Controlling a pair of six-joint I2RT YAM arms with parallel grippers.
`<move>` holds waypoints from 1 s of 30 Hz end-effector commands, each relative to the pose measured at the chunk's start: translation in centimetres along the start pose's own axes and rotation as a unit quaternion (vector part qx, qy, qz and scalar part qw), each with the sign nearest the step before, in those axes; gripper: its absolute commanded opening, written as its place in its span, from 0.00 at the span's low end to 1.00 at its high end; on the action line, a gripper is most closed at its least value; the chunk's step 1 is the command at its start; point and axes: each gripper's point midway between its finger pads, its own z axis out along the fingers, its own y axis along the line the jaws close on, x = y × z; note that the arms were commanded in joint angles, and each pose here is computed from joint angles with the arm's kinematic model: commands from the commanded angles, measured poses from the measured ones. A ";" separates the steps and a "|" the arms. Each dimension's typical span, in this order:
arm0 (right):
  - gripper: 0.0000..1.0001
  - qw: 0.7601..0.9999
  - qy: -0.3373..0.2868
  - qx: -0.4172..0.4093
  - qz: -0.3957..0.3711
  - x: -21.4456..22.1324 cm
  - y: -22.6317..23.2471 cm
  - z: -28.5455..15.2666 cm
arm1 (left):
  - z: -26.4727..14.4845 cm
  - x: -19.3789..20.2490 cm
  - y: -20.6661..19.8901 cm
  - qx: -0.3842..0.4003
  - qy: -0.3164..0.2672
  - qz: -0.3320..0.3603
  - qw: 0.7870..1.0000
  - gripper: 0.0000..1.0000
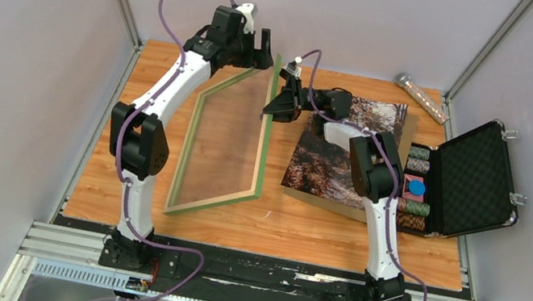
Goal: Put the photo into the frame
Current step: Adjust the photo frame item on the photo frame.
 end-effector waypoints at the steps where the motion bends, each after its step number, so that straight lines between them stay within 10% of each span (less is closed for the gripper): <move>1: 0.36 0.997 0.006 -0.025 -0.076 0.8 3.5 0.6 | -0.1 -1.3 -0.3 -0.011 -0.016 0.004 1.000 1.00; 30: 0.32 0.996 -0.001 -0.022 -0.081 0.7 3.5 0.3 | -1.0 -0.6 1.5 -0.057 0.004 0.039 0.998 0.98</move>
